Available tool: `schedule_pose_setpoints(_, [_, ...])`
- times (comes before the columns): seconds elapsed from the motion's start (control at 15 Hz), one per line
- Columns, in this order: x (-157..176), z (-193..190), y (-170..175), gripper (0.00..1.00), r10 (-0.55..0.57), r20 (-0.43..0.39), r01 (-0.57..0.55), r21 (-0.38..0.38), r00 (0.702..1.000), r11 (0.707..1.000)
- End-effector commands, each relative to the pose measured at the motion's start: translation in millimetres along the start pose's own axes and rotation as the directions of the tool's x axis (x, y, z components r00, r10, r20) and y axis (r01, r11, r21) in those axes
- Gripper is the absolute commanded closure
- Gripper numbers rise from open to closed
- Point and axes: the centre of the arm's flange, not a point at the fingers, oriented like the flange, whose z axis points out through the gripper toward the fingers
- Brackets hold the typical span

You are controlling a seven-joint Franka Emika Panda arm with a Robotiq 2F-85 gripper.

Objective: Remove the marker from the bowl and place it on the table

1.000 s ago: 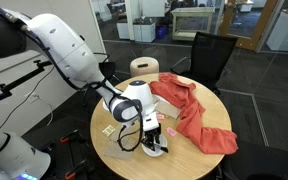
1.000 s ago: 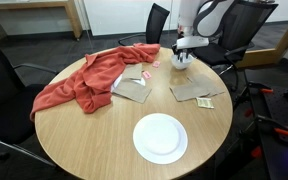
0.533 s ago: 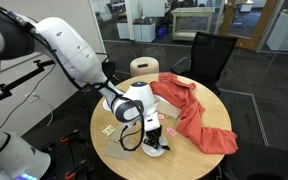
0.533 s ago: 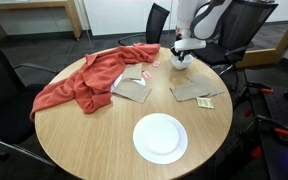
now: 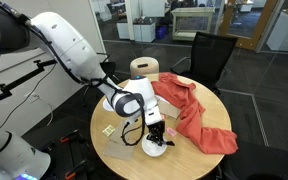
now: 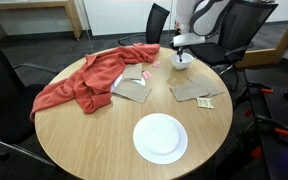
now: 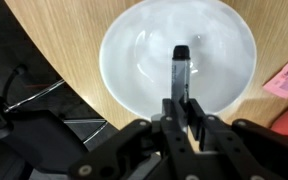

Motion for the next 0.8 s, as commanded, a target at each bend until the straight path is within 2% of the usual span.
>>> schedule_pose_setpoints(0.0, [-6,-48,9,0.95,0.008,-0.039,-0.006,0.045,0.999,0.999])
schedule_pose_setpoints(0.2, [-13,-82,9,0.95,-0.038,-0.051,0.042,0.095,0.998,0.995])
schedule_pose_setpoints(0.4, [-27,-112,6,0.95,-0.122,-0.023,0.124,0.143,0.992,0.982])
schedule_pose_setpoints(0.6, [-49,-134,1,0.95,-0.221,0.002,0.216,0.195,0.975,0.957])
schedule_pose_setpoints(0.73, [-69,-147,-5,0.95,-0.314,0.016,0.301,0.235,0.949,0.924])
